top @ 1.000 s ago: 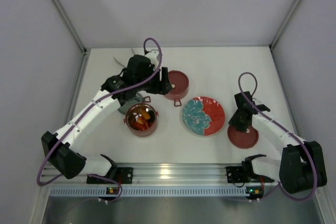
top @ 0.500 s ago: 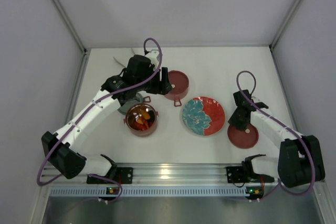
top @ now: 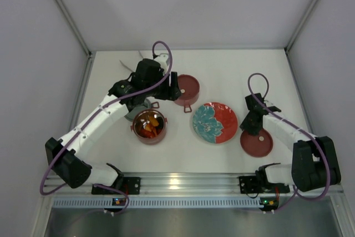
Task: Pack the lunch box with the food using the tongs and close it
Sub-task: Pick up the box lid from the center of the board.
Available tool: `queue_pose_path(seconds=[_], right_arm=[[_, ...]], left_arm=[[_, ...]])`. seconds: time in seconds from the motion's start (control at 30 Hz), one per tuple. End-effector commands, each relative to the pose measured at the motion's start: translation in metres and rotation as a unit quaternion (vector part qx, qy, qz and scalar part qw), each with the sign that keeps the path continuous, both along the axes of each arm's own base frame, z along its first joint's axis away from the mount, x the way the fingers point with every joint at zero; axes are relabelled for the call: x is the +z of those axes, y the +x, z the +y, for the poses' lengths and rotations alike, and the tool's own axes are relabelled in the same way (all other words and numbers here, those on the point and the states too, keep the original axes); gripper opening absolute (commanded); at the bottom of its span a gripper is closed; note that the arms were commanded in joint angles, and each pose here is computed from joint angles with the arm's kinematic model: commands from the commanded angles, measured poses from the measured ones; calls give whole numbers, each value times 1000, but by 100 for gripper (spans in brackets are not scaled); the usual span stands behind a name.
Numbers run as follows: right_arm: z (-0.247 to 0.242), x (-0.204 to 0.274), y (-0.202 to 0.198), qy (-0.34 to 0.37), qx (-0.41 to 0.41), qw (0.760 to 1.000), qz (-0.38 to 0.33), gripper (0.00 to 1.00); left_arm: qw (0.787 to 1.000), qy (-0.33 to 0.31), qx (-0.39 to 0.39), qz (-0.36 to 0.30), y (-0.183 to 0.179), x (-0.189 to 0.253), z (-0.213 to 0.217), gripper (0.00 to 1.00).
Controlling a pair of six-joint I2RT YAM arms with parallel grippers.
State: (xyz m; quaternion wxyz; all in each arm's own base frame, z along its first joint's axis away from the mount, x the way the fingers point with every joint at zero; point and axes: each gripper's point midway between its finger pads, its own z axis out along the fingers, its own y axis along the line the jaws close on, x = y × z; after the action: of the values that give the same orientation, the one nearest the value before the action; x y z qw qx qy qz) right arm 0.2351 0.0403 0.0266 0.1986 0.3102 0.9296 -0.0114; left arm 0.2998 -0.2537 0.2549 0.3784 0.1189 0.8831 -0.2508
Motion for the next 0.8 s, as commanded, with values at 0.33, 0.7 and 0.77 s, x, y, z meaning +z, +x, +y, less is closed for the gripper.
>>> queue_pose_path(seconds=[0.33, 0.7, 0.77], right_arm=[[2, 0, 23, 4, 9, 999, -34, 31], [1, 4, 28, -1, 19, 999, -50, 0], [1, 10, 31, -5, 25, 998, -57, 0]], left_arm=[[997, 43, 71, 0, 18, -20, 18, 65], [973, 7, 225, 56, 37, -80, 83, 59], [964, 5, 263, 42, 36, -78, 100, 61]])
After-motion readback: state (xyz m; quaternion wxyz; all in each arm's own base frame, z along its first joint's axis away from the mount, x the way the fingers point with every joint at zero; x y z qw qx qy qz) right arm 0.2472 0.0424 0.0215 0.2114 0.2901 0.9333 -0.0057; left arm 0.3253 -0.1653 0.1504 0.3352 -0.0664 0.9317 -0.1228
